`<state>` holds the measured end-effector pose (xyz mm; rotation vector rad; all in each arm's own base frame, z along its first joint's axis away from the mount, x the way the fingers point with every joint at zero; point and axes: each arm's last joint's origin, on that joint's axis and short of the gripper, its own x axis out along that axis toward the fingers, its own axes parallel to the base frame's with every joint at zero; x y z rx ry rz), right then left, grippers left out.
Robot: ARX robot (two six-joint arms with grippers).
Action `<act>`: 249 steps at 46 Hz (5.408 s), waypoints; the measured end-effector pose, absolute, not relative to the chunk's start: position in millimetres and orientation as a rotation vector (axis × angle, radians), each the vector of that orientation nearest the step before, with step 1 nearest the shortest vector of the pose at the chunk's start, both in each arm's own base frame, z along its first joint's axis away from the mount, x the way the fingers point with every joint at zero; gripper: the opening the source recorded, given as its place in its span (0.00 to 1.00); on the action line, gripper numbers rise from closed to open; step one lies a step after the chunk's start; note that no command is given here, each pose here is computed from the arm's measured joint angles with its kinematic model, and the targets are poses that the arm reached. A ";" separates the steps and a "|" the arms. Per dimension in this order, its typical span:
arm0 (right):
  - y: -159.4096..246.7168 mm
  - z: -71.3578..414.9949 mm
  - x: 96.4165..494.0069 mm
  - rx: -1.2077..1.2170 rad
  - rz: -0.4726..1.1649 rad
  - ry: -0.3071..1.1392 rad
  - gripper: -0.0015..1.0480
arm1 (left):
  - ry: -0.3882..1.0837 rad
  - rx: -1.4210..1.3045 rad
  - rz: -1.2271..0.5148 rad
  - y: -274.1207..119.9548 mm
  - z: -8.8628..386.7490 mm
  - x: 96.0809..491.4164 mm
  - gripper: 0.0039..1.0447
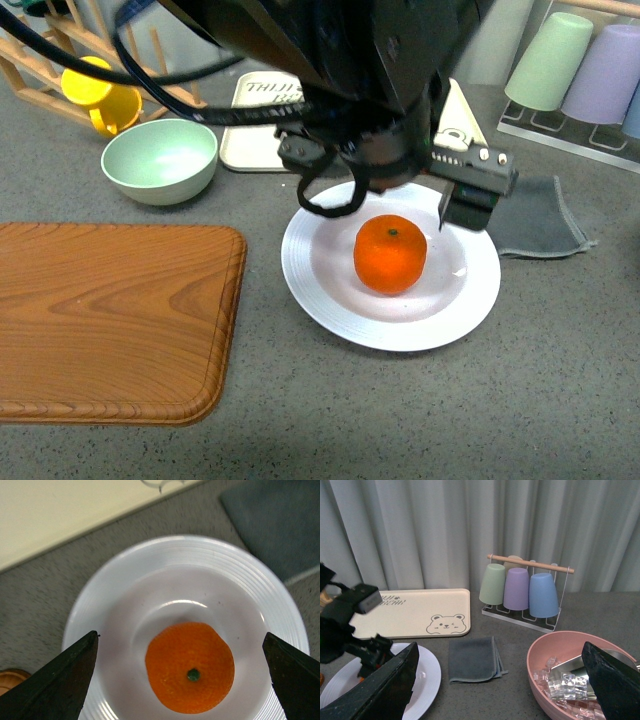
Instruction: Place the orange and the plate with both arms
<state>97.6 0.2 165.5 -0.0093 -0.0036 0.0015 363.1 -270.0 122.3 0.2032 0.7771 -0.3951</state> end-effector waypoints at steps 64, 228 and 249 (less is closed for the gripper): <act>0.3 165.5 97.6 -0.009 0.004 -0.004 0.91 | 0.017 -0.006 0.000 -19.4 161.0 183.9 0.04; 11.2 15.0 319.0 0.736 0.317 0.944 0.91 | -0.015 -0.005 0.000 -0.2 169.7 96.8 0.94; 34.5 12.1 337.3 0.735 0.334 0.954 0.91 | -0.015 -0.005 0.000 -0.2 169.7 96.8 0.94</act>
